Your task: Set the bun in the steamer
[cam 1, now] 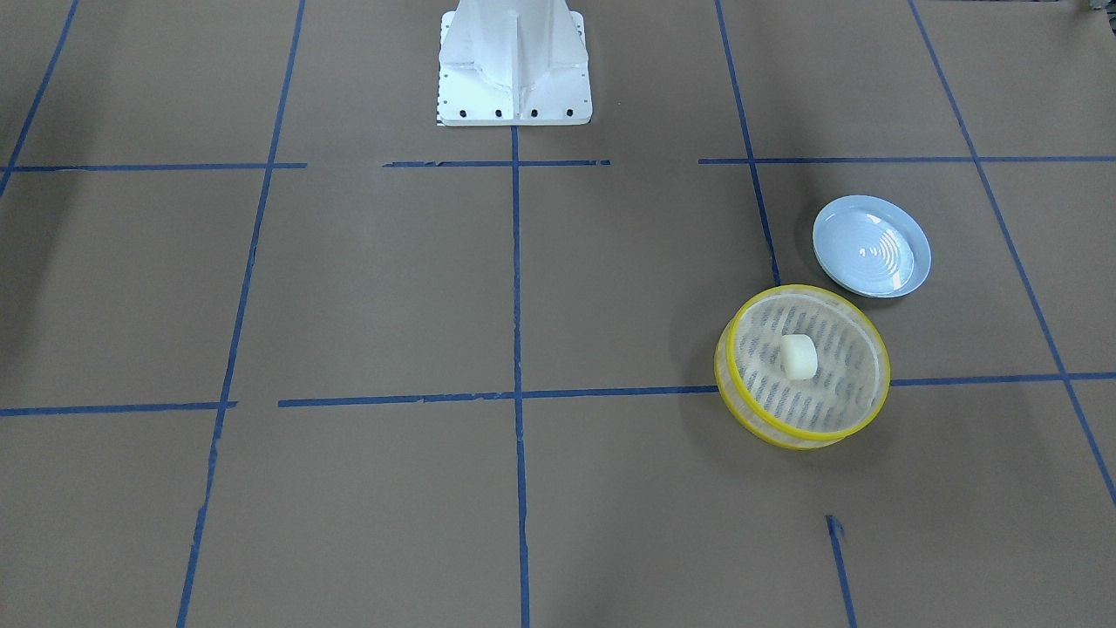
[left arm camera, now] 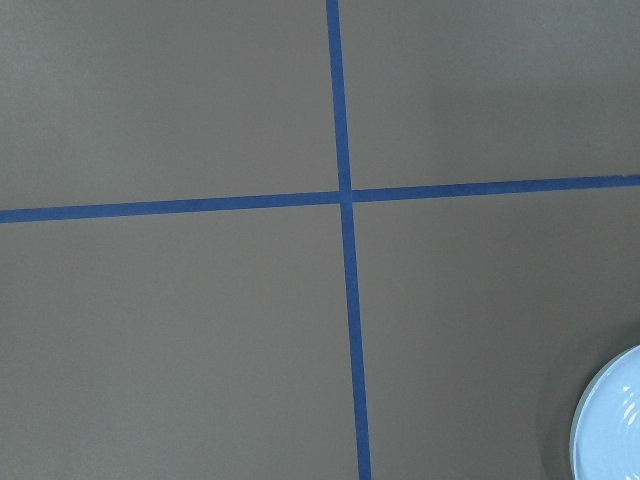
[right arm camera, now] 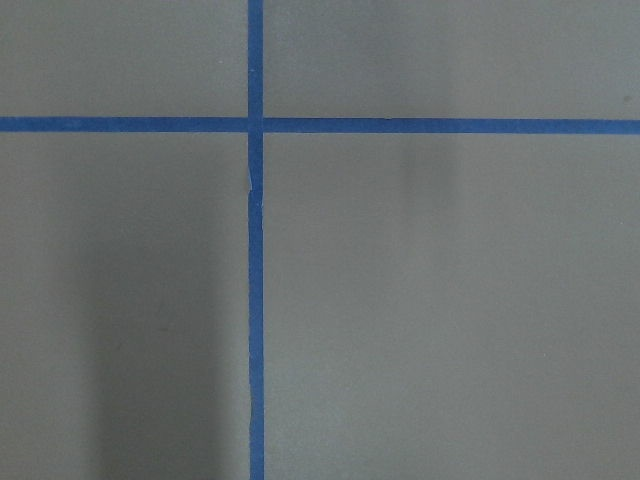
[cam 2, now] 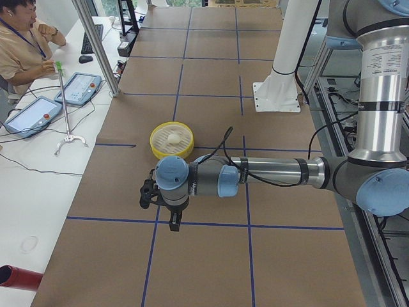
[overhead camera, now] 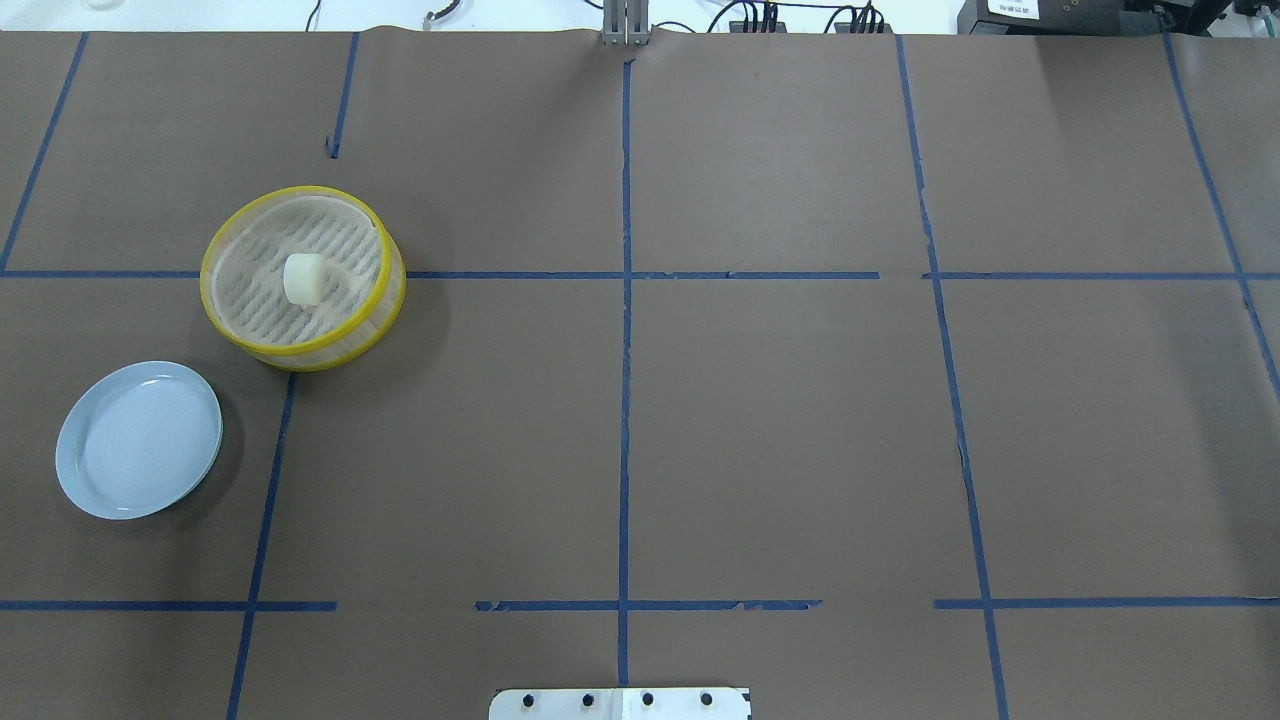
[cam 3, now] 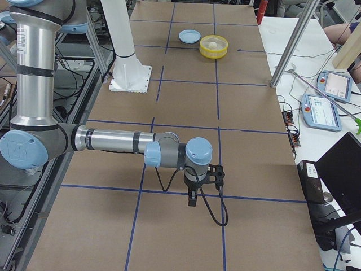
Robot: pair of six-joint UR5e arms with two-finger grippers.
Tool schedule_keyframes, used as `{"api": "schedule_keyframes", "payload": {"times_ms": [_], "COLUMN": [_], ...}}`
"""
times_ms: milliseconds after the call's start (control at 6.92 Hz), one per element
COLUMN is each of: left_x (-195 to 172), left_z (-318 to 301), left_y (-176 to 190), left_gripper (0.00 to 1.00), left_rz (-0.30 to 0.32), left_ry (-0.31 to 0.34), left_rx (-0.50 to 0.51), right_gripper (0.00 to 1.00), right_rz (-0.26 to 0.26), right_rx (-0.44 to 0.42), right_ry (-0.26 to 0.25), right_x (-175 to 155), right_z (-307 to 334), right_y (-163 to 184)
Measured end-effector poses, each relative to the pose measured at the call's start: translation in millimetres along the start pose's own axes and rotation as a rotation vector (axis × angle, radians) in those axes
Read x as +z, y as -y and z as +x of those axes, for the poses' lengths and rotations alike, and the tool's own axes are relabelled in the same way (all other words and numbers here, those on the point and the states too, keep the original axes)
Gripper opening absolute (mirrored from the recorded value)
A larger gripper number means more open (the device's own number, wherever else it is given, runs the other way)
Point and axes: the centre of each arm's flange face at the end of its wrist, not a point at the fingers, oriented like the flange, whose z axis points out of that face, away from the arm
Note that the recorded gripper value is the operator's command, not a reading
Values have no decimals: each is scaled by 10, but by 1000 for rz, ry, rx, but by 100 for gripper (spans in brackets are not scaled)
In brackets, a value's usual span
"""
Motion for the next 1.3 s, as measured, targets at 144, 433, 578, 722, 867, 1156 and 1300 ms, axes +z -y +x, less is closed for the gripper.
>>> {"api": "schedule_keyframes", "payload": {"times_ms": [144, 433, 578, 722, 867, 1156, 1300], "left_x": [12, 49, 48, 47, 46, 41, 36], "left_z": [-43, -120, -120, -120, -121, -122, -120], "left_y": [-54, -130, -134, -138, -139, -136, -137], "left_gripper": [100, 100, 100, 100, 100, 100, 100], "left_rz": [-17, -33, -34, -35, -42, -61, -63], "left_ry": [-1, -2, -3, -3, -3, -6, -6], "left_rx": [-4, 7, 11, 11, 3, -20, -24], "right_gripper": [100, 100, 100, 100, 100, 100, 100], "right_rz": [0, 0, 0, 0, 0, 0, 0], "right_rx": [0, 0, 0, 0, 0, 0, 0], "right_ry": [0, 0, 0, 0, 0, 0, 0], "right_x": [0, 0, 0, 0, 0, 0, 0], "right_z": [0, 0, 0, 0, 0, 0, 0], "right_y": [0, 0, 0, 0, 0, 0, 0]}}
